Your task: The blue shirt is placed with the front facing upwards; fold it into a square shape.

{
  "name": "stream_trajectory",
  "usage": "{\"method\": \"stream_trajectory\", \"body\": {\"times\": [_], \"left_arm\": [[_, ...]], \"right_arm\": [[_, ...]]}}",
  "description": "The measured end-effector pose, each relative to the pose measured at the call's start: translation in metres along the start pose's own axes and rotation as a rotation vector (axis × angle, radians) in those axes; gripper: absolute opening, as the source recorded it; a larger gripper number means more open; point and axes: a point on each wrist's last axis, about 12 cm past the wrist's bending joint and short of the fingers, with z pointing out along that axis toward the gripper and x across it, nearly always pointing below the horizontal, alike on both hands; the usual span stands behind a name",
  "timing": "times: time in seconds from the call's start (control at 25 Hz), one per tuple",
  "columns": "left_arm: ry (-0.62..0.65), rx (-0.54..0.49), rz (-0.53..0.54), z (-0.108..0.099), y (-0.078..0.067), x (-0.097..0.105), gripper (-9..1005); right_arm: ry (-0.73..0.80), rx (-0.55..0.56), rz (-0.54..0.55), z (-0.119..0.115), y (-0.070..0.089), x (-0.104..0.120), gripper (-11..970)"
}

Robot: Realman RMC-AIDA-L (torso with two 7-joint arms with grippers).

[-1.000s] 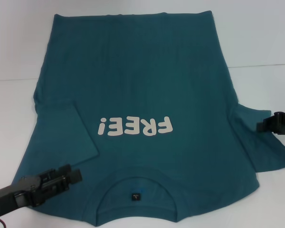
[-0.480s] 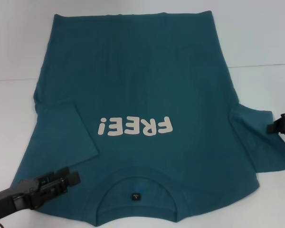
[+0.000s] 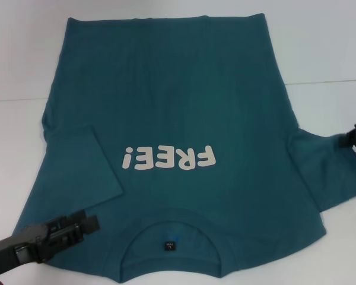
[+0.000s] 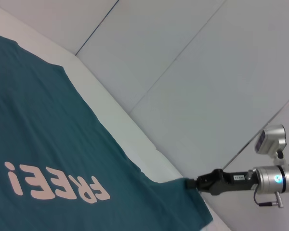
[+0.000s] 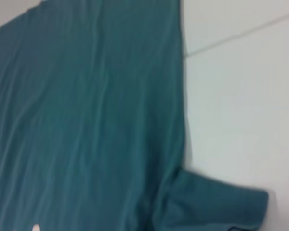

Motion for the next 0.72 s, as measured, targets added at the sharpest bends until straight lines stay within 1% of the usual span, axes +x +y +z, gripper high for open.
{"method": "stream_trajectory", "body": {"times": [0.28, 0.48, 0.72], "left_arm": [[-0.012, -0.009, -0.009, -0.003, 0.001, 0.001, 600], [-0.024, -0.012, -0.012, -0.006, 0.001, 0.0, 600], [-0.026, -0.019, -0.012, -0.006, 0.001, 0.0, 601]], "right_arm": [[-0.04, 0.008, -0.032, 0.001, 0.01, -0.018, 11], [-0.067, 0.019, -0.039, -0.005, 0.011, -0.029, 10], [-0.072, 0.011, -0.055, -0.01, 0.016, -0.036, 10]]}}
